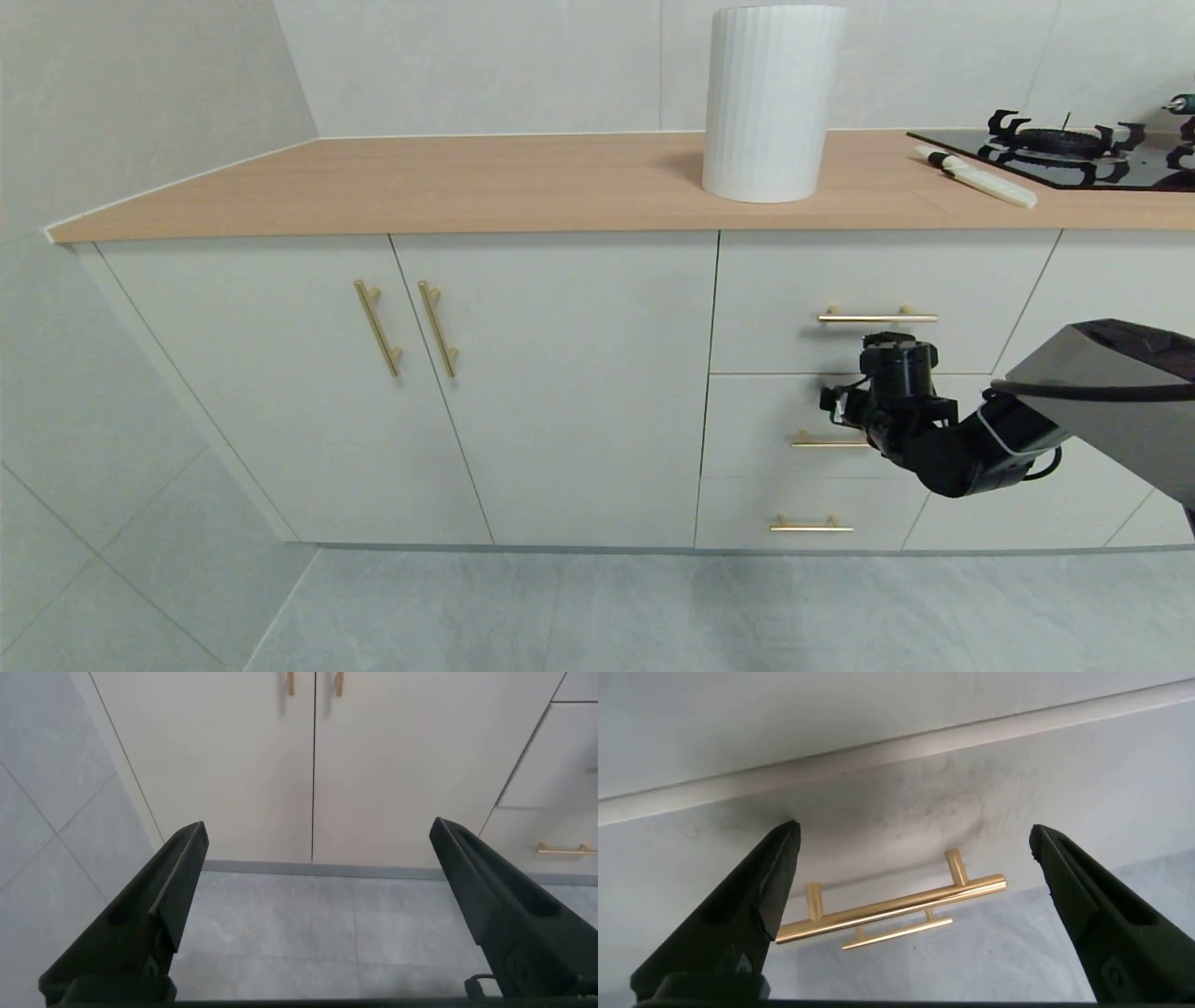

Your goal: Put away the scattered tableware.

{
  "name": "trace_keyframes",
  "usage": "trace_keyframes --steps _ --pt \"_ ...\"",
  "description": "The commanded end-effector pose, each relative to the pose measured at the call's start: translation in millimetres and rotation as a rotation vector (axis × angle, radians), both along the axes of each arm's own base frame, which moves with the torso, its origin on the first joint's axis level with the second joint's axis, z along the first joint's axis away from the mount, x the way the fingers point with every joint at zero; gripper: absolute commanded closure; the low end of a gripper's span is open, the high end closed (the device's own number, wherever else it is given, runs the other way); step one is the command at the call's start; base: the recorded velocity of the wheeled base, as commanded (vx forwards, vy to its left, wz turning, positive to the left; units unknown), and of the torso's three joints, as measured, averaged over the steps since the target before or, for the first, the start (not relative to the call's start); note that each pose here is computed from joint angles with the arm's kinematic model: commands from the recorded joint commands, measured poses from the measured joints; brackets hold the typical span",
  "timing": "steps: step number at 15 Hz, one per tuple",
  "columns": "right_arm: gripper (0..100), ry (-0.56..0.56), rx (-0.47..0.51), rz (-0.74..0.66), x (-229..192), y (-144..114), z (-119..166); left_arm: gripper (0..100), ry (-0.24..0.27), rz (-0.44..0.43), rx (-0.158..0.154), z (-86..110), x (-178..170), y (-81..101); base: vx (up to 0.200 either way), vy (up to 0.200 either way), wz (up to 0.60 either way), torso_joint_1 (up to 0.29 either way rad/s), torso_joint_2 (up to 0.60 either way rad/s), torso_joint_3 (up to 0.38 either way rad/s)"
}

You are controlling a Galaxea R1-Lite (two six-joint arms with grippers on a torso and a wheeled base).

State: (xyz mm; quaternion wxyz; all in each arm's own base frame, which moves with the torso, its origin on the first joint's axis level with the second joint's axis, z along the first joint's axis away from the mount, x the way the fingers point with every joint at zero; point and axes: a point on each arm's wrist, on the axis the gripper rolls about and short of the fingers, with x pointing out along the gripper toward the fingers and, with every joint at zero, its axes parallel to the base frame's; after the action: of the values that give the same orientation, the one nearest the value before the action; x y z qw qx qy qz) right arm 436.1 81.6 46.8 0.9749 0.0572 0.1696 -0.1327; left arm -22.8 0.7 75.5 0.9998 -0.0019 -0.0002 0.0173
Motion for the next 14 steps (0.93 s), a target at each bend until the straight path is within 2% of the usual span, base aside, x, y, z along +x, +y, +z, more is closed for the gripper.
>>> trace_keyframes --steps 1,4,6,11,12,13,14 --pt "0 -0.012 0.004 -0.005 2 -2 3 0 0.000 0.001 -0.001 0.0 0 0.0 0.000 0.000 0.00 0.000 0.00 0.000" --pt "0 -0.012 0.004 -0.006 1 -3 4 0 0.000 0.001 -0.001 0.0 0 0.0 0.000 0.000 0.00 0.000 0.00 0.000" --pt "0 -0.016 0.004 -0.006 -9 -5 18 0 0.000 0.001 -0.001 0.0 0 0.0 0.000 0.000 0.00 0.000 0.00 0.000" --pt "0 -0.084 0.020 0.016 -78 -11 82 0 0.000 0.001 0.001 0.0 0 0.0 0.000 0.000 0.00 0.000 0.00 0.000" --pt "0 -0.113 0.025 0.012 -95 -14 98 0 0.000 0.001 -0.001 0.0 0 0.0 0.000 0.000 0.00 0.000 0.00 0.000" --pt "0 -0.188 0.025 -0.026 -131 -22 129 0 0.000 0.001 -0.001 0.0 0 0.0 0.000 0.000 0.00 0.000 0.00 0.000" --pt "0 -0.241 0.029 -0.045 -157 -27 147 0 0.000 0.001 -0.001 0.0 0 0.0 0.000 0.000 0.00 0.000 0.00 0.000"
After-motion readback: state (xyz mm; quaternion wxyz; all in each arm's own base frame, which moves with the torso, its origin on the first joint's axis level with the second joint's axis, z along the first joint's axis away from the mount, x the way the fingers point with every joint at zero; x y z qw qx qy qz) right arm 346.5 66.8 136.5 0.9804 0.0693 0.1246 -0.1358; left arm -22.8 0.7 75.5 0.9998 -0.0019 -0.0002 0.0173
